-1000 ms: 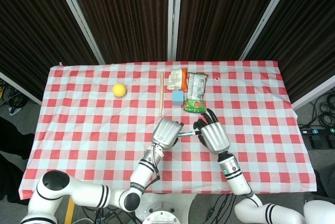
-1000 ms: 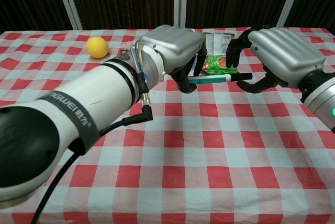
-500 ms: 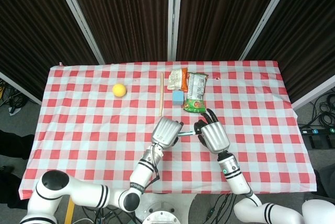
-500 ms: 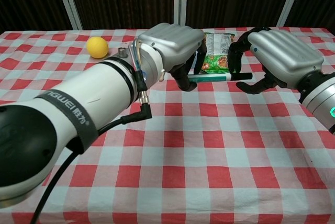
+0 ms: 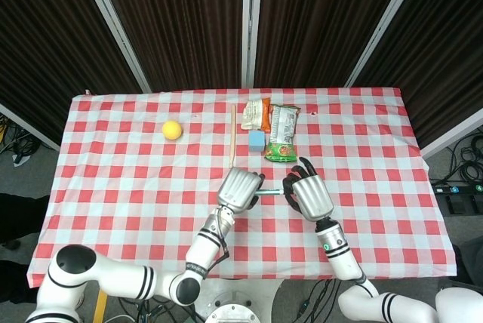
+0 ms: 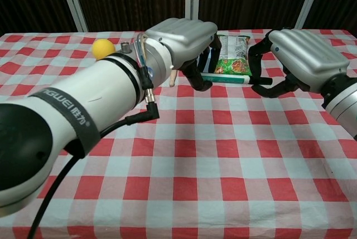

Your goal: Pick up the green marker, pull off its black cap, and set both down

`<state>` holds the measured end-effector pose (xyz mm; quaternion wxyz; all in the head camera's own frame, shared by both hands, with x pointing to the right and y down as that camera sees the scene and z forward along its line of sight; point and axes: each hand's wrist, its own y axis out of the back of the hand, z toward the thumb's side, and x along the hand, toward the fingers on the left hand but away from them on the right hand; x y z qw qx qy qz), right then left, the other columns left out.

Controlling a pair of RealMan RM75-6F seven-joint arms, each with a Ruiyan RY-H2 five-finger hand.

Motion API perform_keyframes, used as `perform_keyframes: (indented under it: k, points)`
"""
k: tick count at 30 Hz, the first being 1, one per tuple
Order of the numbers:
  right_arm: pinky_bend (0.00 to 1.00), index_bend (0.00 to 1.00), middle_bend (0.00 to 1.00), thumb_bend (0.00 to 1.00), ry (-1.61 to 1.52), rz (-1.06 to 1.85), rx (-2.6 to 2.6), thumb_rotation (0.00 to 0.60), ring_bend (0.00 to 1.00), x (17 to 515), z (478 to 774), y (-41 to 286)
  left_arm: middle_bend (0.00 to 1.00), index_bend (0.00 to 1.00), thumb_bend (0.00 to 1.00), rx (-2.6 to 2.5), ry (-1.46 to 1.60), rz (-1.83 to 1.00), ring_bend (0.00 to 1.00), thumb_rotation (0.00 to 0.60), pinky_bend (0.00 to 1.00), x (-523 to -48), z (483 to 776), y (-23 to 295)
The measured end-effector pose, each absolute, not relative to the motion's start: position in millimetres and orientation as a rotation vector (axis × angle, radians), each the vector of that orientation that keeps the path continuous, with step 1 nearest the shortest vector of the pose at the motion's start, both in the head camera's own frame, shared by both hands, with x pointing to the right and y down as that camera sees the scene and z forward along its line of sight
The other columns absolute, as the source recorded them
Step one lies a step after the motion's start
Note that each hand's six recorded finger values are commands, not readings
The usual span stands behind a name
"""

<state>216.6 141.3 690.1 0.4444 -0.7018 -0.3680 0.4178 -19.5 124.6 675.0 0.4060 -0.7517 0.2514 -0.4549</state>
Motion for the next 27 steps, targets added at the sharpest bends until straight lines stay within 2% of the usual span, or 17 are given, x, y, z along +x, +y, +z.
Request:
perform_keyframes:
  k: [10, 20, 24, 27]
  points:
    - [0.19, 0.72, 0.68, 0.24, -0.950, 1.050, -1.707, 0.600, 0.35, 234.5, 688.0, 137.7, 0.59, 0.57, 0.38, -1.878, 0.666, -1.195, 0.97, 0.600, 0.89, -55.4, 678.3, 115.2]
    - [0.19, 0.72, 0.66, 0.24, -0.898, 1.160, -1.728, 0.600, 0.35, 249.6, 713.5, 143.3, 0.59, 0.57, 0.38, -1.876, 0.618, -1.246, 0.96, 0.600, 0.88, -89.7, 710.9, 132.8]
    - [0.19, 0.69, 0.64, 0.21, -0.887, 1.181, -1.750, 0.600, 0.34, 247.9, 724.4, 145.0, 0.58, 0.55, 0.38, -1.866, 0.617, -1.258, 0.96, 0.600, 0.88, -97.8, 723.8, 133.5]
    - [0.16, 0.63, 0.59, 0.13, -0.871, 1.190, -1.765, 0.600, 0.30, 245.1, 730.0, 145.8, 0.55, 0.52, 0.34, -1.859, 0.610, -1.264, 0.95, 0.600, 0.88, -102.6, 732.2, 134.2]
